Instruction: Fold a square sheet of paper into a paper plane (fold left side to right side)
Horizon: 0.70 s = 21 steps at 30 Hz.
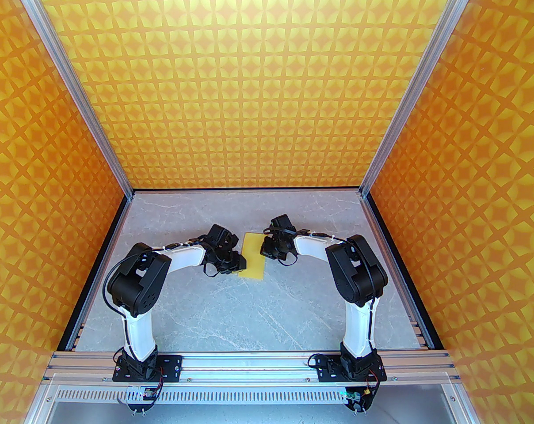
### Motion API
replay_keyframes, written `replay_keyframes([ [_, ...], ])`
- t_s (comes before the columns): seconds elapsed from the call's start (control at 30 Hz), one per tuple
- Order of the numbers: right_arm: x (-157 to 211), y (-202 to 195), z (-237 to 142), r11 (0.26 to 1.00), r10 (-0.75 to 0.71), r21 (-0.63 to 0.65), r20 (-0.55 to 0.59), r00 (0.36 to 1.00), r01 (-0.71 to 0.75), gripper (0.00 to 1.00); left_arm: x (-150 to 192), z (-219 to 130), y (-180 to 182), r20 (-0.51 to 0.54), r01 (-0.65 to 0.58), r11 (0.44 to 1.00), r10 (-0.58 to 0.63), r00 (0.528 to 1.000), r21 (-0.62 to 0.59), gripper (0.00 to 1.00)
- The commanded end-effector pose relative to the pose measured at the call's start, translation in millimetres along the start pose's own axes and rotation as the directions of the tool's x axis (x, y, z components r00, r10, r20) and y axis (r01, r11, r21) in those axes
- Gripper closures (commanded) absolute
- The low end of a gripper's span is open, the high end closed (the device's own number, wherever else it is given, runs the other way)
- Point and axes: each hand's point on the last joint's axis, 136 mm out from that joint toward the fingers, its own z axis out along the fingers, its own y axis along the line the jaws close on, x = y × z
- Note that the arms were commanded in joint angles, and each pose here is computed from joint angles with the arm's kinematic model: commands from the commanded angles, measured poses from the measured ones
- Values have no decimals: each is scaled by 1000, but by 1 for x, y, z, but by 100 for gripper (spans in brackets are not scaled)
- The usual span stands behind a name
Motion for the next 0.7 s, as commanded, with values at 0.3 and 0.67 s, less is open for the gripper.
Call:
replay_keyframes([
  [0.3, 23, -34, 6, 992, 18, 126, -53, 998, -11, 100, 5, -6, 11, -14, -20, 997, 19, 1000, -70, 74],
  [0.67, 15, -23, 1, 994, -29, 104, -52, 998, 35, 100, -35, -41, -32, 110, -59, 998, 56, 992, 30, 61],
])
